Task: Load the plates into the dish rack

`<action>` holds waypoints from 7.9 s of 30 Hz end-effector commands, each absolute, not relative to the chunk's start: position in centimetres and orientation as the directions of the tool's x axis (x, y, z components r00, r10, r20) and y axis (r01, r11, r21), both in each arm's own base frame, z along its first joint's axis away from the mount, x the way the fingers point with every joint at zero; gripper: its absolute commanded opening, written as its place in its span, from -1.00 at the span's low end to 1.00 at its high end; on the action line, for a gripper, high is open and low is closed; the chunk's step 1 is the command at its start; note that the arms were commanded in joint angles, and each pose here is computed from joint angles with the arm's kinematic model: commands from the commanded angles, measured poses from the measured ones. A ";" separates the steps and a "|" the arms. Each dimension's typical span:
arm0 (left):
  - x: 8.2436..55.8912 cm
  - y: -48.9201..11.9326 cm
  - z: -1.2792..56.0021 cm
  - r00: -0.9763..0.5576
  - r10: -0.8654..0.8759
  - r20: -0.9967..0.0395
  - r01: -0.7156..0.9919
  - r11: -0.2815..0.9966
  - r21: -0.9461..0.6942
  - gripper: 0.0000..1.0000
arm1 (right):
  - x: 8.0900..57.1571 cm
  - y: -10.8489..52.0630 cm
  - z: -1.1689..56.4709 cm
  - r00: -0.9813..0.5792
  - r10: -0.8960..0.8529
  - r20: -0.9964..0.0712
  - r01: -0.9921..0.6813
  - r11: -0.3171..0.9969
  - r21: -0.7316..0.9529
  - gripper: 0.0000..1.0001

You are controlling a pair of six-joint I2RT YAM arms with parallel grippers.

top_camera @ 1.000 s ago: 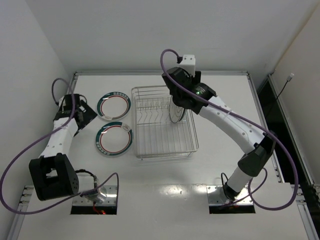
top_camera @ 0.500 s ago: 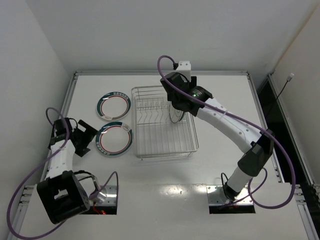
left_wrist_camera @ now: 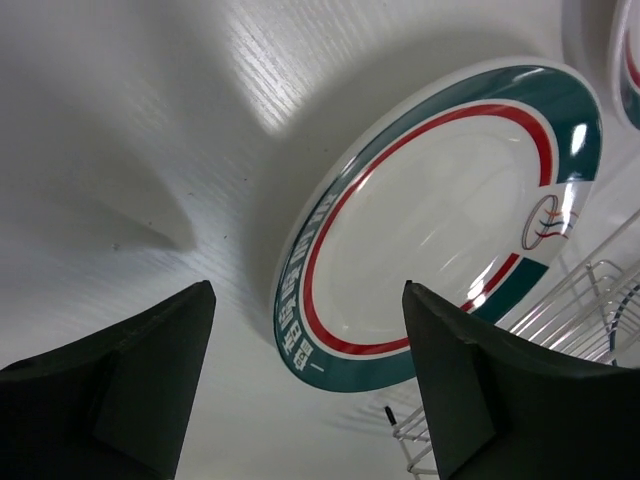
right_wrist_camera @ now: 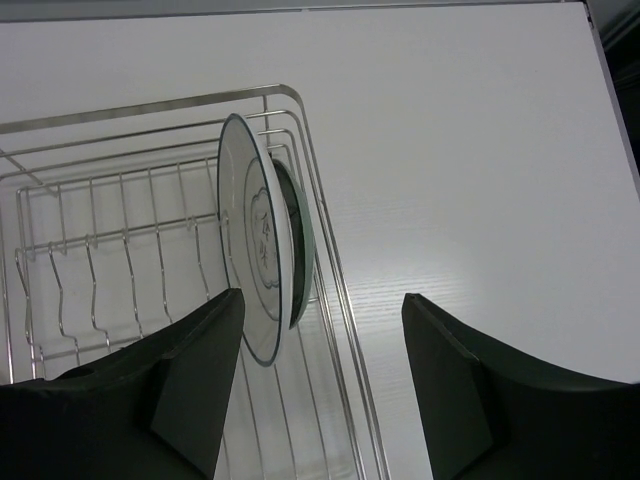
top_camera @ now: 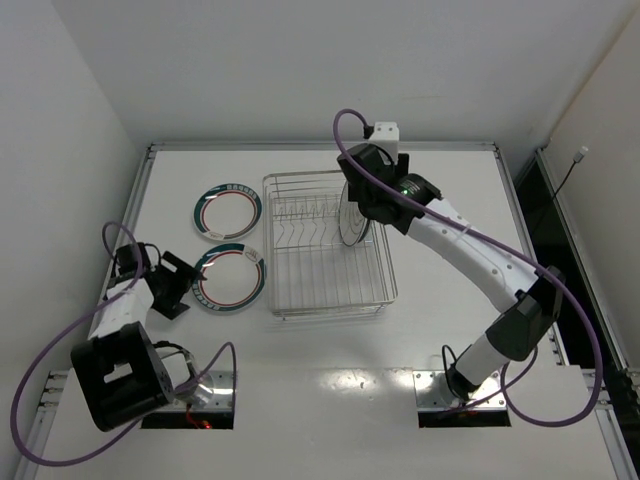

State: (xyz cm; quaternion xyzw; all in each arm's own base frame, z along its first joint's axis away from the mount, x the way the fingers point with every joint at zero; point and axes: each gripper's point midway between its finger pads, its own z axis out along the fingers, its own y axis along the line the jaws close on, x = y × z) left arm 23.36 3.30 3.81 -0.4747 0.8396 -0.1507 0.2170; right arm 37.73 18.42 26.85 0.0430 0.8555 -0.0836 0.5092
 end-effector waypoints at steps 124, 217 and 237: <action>30.9 -0.5 15.9 -0.661 -0.519 -0.541 -0.384 0.854 -0.351 0.64 | 41.3 19.0 28.0 -0.492 -0.184 -0.851 0.126 0.952 -0.279 -1.00; 40.3 6.4 27.8 -0.150 -0.700 -0.698 -0.373 0.694 -0.616 -1.00 | 32.2 18.8 32.9 -0.515 0.001 -0.857 -0.362 0.906 0.218 0.29; 33.0 -15.5 31.2 -0.584 -0.632 -0.510 0.296 0.419 -0.858 -1.00 | 32.1 22.1 33.0 -0.619 0.325 -0.715 -0.639 0.322 0.699 0.43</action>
